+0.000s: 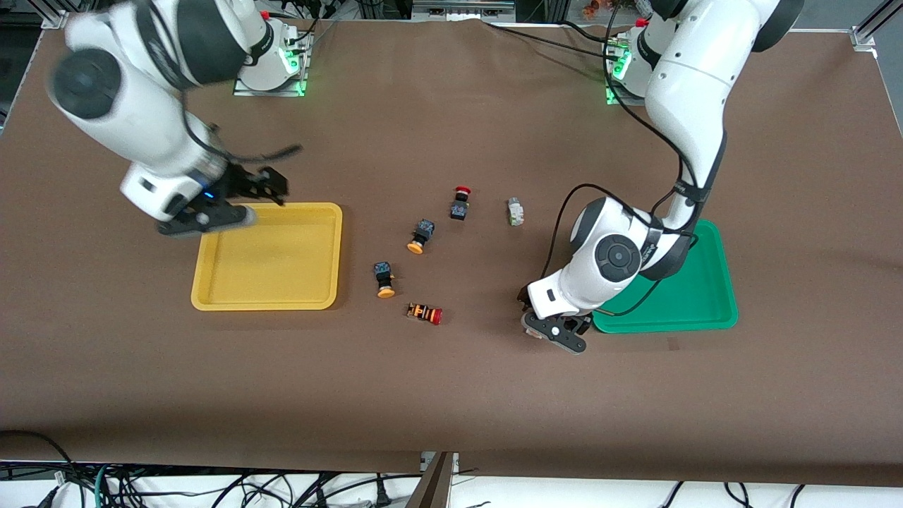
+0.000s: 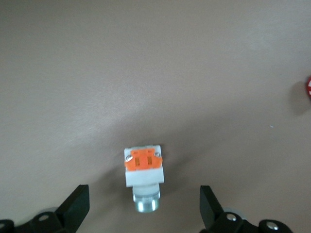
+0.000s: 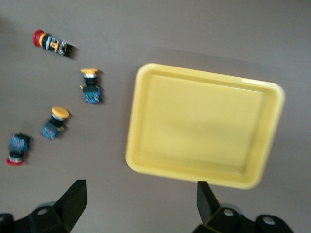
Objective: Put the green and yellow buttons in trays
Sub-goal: 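Grasp the yellow button and white block with the right and left grippers, then release the button and block into the yellow and green trays with both grippers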
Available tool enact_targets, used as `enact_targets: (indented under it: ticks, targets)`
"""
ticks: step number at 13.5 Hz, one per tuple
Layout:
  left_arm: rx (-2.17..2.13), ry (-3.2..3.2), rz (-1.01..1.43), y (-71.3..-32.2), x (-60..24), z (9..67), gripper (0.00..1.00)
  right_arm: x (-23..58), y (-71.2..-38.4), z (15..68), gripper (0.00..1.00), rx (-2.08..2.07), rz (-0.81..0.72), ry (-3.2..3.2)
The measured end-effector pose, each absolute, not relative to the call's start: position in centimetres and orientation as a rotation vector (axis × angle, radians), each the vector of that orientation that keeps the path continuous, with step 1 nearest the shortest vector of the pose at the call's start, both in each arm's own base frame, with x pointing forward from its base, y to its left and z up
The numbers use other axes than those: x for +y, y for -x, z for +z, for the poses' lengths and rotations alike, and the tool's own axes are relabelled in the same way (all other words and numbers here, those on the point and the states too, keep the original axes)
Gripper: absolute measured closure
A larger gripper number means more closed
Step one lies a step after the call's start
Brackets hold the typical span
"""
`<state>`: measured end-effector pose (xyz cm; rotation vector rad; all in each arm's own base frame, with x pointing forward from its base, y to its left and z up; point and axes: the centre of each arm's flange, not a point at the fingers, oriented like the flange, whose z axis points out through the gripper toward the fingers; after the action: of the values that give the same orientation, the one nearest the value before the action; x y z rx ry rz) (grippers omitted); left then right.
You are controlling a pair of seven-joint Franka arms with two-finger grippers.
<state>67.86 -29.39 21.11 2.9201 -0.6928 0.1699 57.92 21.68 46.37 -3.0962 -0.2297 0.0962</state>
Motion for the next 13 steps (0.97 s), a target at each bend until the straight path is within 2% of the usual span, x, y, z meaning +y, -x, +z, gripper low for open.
enact_targets:
  ticks: [1, 2, 6, 7, 9, 11, 13]
  targets:
    - [-0.693, -2.920, 0.161, -67.7, -29.5, 19.7, 0.00, 23.8, -58.6, 43.3, 0.00, -0.201, 0.088, 3.095]
    - [-0.695, -2.920, 0.149, -67.5, -29.6, 18.5, 0.07, 25.9, -59.1, 40.0, 0.00, -0.162, 0.077, 3.097]
    - [-0.785, -2.899, 0.151, -67.3, -30.0, 17.5, 0.56, 31.1, -60.1, 28.9, 0.00, -0.065, 0.019, 3.047]
    - [-0.795, -2.896, 0.164, -67.6, -30.0, 17.9, 0.59, 31.8, -60.3, 26.8, 0.00, -0.057, -0.012, 3.034]
    - [-0.796, -2.900, 0.157, -68.2, -29.6, 20.0, 0.59, 34.1, -59.7, 23.2, 0.00, -0.024, -0.061, 3.021]
    - [-0.778, -2.934, -0.020, -68.4, -26.9, 24.5, 0.59, 36.1, -58.8, 20.7, 0.00, -0.024, -0.094, 3.011]
    - [-0.770, -2.943, -0.216, -68.5, -20.7, 29.4, 0.59, 36.3, -58.8, 18.7, 0.03, -0.024, -0.123, 3.005]
